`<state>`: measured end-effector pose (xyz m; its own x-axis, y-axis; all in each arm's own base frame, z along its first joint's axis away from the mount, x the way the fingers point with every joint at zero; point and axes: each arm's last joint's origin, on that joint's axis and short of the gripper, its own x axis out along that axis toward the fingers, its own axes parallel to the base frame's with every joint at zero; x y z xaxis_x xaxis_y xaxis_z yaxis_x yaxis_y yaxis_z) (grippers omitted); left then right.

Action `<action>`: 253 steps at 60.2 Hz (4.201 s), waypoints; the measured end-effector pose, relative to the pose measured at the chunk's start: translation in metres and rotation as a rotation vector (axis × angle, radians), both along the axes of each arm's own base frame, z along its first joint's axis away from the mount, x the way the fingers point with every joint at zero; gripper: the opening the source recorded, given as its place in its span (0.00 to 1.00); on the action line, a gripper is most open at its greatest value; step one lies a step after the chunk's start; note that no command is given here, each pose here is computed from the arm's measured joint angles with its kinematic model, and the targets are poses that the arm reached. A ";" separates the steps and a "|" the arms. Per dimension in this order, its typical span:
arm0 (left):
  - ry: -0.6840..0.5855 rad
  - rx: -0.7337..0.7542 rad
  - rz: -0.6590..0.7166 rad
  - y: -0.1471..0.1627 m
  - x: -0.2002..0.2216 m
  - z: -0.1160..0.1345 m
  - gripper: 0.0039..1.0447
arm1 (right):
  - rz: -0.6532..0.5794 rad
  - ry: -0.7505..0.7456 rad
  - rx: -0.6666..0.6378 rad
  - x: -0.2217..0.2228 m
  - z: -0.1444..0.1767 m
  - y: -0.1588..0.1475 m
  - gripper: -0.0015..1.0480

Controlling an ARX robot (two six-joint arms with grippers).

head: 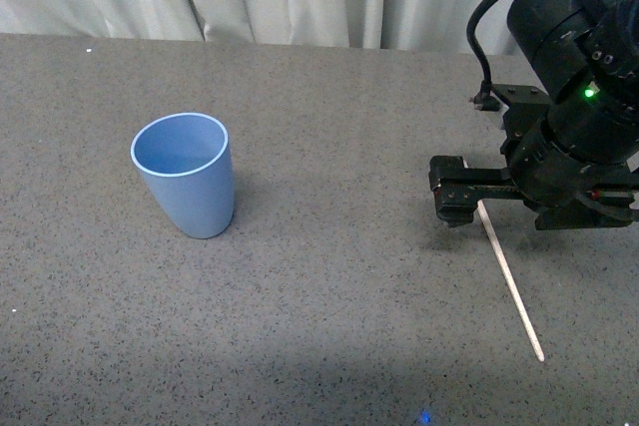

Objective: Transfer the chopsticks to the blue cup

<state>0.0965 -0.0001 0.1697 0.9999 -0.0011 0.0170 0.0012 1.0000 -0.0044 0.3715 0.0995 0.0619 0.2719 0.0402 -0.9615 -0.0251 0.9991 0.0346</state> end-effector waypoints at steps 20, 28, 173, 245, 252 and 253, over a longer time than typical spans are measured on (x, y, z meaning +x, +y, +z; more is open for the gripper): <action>0.000 0.000 0.000 0.000 0.000 0.000 0.94 | -0.054 0.052 -0.032 0.012 -0.008 0.004 0.37; 0.000 0.000 0.000 0.000 0.000 0.000 0.94 | -0.059 0.068 -0.034 0.013 -0.009 0.004 0.20; 0.000 0.000 0.000 0.000 0.000 0.000 0.94 | 0.607 -0.694 0.676 -0.006 0.051 0.173 0.03; 0.000 0.000 0.000 0.000 0.000 0.000 0.94 | -0.041 -1.285 -0.009 -0.111 0.100 -0.034 0.22; 0.000 0.000 0.001 0.000 0.000 0.000 0.94 | -0.039 -1.272 -0.014 -0.132 0.097 -0.049 0.04; 0.000 0.000 0.000 0.000 0.000 0.000 0.94 | -0.037 -1.275 -0.014 -0.135 0.097 -0.051 0.00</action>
<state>0.0965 -0.0001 0.1697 0.9999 -0.0008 0.0170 0.0008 1.0000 -0.0044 0.2365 0.0482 0.1594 0.9998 0.0045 -0.0199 -0.0046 1.0000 -0.0039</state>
